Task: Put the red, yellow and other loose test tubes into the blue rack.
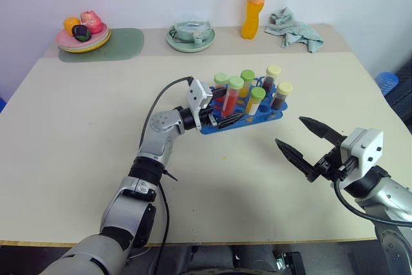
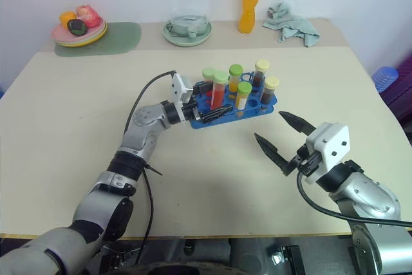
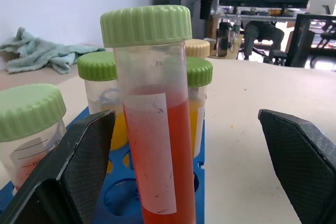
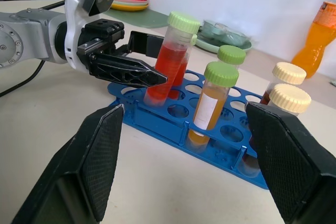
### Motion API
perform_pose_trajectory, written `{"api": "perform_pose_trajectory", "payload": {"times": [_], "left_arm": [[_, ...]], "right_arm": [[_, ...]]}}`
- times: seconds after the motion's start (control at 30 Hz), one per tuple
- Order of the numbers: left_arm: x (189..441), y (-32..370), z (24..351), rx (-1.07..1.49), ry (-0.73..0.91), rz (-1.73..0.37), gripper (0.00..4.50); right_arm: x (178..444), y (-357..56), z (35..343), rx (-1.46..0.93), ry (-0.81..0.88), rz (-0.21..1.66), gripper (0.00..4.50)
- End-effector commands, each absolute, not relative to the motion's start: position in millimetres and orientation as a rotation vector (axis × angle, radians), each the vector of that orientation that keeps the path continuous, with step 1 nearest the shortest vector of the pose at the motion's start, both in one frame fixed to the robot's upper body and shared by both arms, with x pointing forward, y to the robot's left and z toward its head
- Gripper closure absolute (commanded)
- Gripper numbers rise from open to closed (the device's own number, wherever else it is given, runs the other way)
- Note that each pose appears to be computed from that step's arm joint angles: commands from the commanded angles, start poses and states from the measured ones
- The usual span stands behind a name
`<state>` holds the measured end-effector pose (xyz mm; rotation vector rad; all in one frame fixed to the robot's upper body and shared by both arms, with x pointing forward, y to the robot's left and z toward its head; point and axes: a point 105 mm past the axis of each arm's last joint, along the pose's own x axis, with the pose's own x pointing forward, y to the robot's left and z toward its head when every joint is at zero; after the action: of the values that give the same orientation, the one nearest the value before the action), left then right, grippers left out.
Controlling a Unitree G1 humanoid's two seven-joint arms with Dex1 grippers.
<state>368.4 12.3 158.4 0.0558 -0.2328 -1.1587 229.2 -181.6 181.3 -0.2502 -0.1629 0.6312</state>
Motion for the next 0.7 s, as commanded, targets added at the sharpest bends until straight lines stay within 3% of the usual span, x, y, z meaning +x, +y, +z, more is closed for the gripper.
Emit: {"api": "perform_pose_trajectory", "payload": {"times": [0.03, 0.7], "left_arm": [[366.4, 9.9, 172.9, 0.044, -0.288, -1.17, 0.04], [366.9, 16.3, 169.8, 0.046, -0.273, -1.166, 0.04]], "right_arm": [[227.0, -178.6, 188.1, -0.266, -0.193, 0.638, 0.74], [227.8, -178.8, 185.6, -0.271, -0.179, 0.654, 0.74]]}}
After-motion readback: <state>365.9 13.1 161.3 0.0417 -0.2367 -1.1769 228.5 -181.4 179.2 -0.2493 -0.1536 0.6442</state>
